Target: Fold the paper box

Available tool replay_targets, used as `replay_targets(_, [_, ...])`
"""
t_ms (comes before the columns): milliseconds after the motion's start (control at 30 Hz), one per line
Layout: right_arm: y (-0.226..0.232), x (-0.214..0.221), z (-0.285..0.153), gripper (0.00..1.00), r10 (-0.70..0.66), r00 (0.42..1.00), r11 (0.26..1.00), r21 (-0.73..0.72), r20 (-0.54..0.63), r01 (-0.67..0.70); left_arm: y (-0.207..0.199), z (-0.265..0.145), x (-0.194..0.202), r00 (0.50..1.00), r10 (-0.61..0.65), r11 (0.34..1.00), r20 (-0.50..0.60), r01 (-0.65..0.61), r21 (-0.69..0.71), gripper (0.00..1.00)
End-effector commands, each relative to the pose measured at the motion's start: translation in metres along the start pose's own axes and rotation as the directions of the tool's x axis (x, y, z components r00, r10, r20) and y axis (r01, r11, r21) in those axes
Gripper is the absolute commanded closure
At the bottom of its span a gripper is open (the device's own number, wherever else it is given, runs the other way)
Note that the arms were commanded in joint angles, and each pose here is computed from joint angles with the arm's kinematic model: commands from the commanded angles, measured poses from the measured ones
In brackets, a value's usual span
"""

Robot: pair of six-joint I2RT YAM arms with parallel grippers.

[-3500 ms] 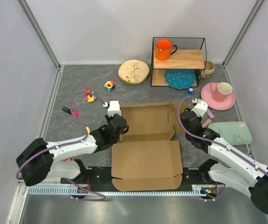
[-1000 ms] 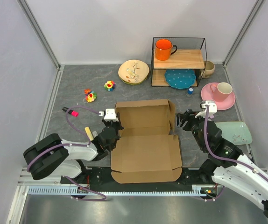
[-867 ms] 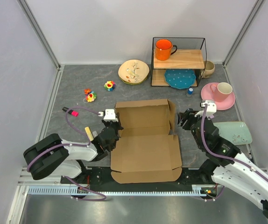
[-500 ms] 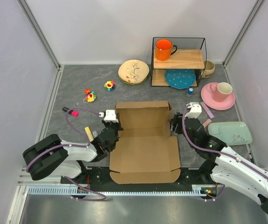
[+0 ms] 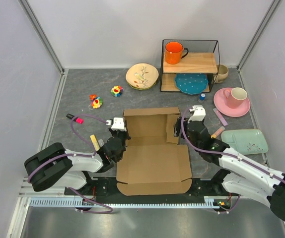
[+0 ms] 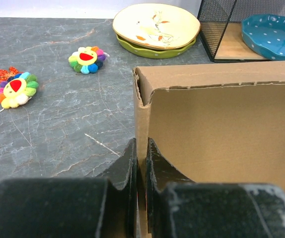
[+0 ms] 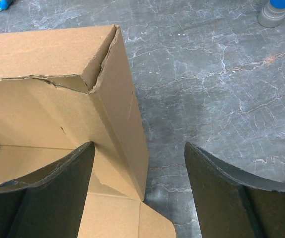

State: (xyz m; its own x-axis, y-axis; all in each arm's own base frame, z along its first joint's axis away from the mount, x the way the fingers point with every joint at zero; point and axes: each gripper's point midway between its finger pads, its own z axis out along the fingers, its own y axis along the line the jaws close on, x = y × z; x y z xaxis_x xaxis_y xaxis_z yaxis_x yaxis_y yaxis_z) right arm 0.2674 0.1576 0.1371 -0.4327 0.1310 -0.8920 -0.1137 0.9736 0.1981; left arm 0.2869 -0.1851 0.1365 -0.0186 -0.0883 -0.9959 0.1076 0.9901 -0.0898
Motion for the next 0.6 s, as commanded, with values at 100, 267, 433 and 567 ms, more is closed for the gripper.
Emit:
replay_targets(100, [0.011, -0.028, 0.018, 0.20, 0.027, 0.995, 1.000, -0.019, 0.092, -0.025, -0.012, -0.002, -0.016, 0.998, -0.033, 0.998, 0.055, 0.030, 0.056, 0.98])
replay_targets(267, [0.017, -0.026, 0.034, 0.30, 0.005, 0.996, 1.000, -0.026, 0.094, -0.002, -0.016, -0.001, -0.015, 0.998, -0.029, 0.997, 0.053, 0.025, 0.074, 0.98])
replay_targets(433, [0.019, -0.020, 0.045, 0.65, -0.026, 0.997, 1.000, -0.009, 0.070, 0.026, -0.017, 0.000, -0.017, 0.998, -0.031, 0.997, 0.060, 0.026, 0.076, 0.98])
replay_targets(567, [0.007, -0.009, 0.048, 0.86, -0.057, 0.997, 0.998, 0.043, 0.051, 0.054, -0.017, 0.000, -0.017, 0.998, -0.032, 0.997, 0.061, 0.028, 0.072, 0.98])
